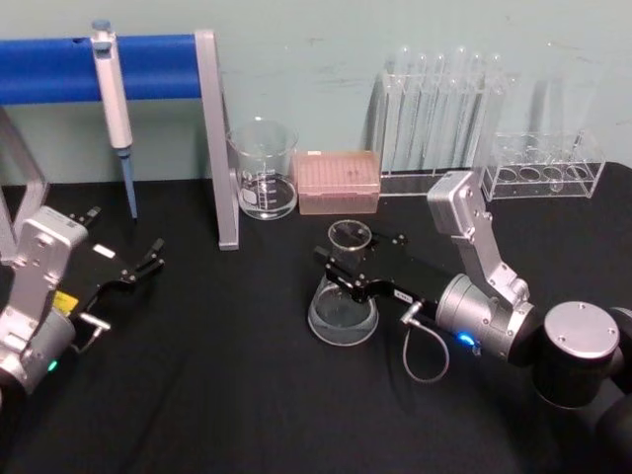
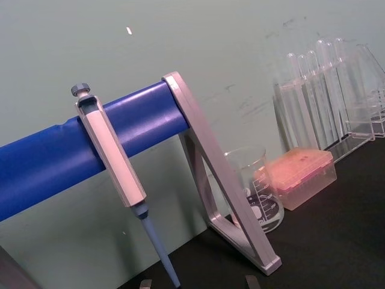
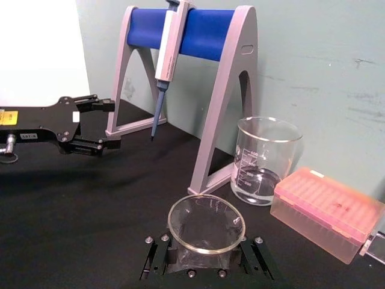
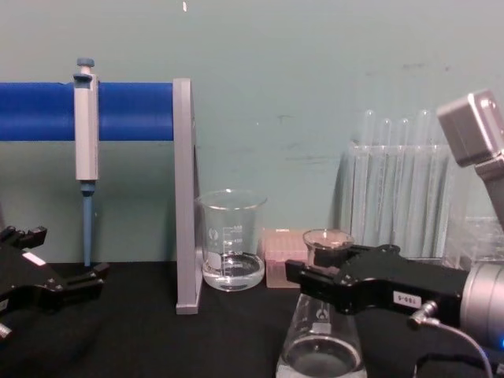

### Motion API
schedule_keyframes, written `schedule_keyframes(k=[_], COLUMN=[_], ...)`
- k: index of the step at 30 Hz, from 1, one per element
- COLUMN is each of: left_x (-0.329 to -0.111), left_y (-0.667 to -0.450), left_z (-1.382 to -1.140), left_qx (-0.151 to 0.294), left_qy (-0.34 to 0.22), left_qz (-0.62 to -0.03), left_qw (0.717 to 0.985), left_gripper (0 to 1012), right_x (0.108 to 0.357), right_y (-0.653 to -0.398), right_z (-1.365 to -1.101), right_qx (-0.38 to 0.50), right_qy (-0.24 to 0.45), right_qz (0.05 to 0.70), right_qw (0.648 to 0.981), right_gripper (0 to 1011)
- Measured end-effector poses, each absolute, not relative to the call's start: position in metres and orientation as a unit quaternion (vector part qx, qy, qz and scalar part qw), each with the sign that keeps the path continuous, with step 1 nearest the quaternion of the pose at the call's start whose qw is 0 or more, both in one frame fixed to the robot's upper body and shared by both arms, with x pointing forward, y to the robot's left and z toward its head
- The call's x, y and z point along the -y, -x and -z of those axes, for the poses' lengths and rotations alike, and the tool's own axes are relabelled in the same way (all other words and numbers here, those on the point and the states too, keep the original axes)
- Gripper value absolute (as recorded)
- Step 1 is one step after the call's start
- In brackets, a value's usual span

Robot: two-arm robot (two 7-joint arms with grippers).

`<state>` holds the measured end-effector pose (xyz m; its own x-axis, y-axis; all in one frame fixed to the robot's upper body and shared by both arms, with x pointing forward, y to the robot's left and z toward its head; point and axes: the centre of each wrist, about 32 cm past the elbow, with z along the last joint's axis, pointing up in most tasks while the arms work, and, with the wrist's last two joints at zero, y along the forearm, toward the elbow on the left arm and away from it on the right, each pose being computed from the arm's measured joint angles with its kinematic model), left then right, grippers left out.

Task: Grasp the erlenmeyer flask with one hand, shake it three times, then place it back.

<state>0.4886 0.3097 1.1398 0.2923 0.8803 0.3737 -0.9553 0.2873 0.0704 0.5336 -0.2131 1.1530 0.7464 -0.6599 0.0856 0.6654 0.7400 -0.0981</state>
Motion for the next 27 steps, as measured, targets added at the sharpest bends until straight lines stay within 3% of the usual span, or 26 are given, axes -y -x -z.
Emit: schedule_keyframes(k=[9,27], left_x=[-0.310,-0.310], left_y=[-0.489,-0.489], left_z=[-1.140,-1.140], left_qx=[0.132,0.132], left_qy=[-0.142,-0.142], left_qz=[-0.580,-0.580], left_qw=[0.791,0.791], left_gripper=[1001,1001], right_x=[0.213,0.218], right_y=[-0.530,-0.516], right_z=[-1.161,-1.218], right_qx=[0.023,0.050], right_qy=[0.053,0.035], right_qz=[0.371,0.430], right_qw=[0.927,0.901], right_gripper=[449,449])
